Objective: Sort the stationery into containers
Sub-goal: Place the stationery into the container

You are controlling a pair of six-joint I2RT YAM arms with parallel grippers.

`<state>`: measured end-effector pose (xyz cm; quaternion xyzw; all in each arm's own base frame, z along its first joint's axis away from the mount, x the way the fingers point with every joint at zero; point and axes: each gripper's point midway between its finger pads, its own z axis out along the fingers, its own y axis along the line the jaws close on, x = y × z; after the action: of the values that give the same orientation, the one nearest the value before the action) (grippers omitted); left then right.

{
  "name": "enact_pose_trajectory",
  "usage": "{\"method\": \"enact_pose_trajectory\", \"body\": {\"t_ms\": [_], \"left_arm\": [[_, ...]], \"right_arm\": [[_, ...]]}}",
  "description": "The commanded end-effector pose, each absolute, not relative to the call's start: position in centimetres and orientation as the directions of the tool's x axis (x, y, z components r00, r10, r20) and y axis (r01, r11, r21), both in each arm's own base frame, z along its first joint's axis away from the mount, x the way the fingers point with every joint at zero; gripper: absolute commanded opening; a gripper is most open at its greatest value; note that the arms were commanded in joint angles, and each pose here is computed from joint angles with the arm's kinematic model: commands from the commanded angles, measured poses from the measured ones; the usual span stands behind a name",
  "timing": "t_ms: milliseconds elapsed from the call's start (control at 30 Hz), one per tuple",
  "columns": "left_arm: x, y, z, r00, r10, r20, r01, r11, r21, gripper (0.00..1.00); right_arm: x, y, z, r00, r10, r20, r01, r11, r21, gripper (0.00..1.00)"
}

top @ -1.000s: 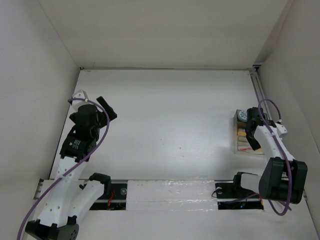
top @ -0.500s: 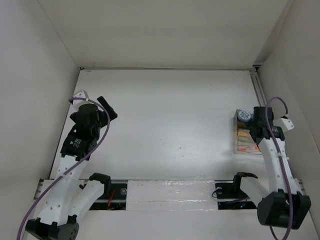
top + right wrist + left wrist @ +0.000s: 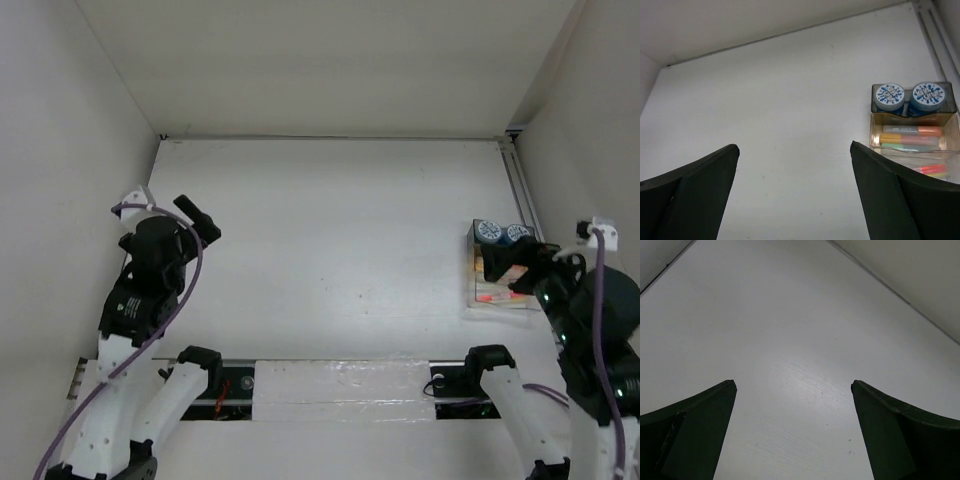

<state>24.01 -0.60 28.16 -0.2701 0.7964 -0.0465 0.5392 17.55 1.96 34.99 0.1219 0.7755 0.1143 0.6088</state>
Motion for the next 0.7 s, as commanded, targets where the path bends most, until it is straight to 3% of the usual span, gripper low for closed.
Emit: {"method": "enact_pose_trajectory", "body": {"t_ms": [0,333,667], "left_arm": [[20.8,0.7,31.7,-0.163,-0.52,-0.838,-0.377,0.818,-0.434,1.0],[14.3,3.2,34.9,-0.03,-0.546,-0.837,-0.357,0.788,-0.502,1.0],[13.5,3.3,35.2,0.012,-0.552,-0.833,-0.319,0.788,-0.527,1.0]], "right_arm": [[11.9,2.9,36.4,-0.21,0.234,-0.949,-0.083,0.963,0.256,0.99],[7.3,2.1,38.7,-0.112,0.167,-0.979,-0.22,0.957,0.189,0.99],[7.3,1.5,39.3,-0.092,0.17,-0.981,-0.23,0.955,0.187,0.99]]}}
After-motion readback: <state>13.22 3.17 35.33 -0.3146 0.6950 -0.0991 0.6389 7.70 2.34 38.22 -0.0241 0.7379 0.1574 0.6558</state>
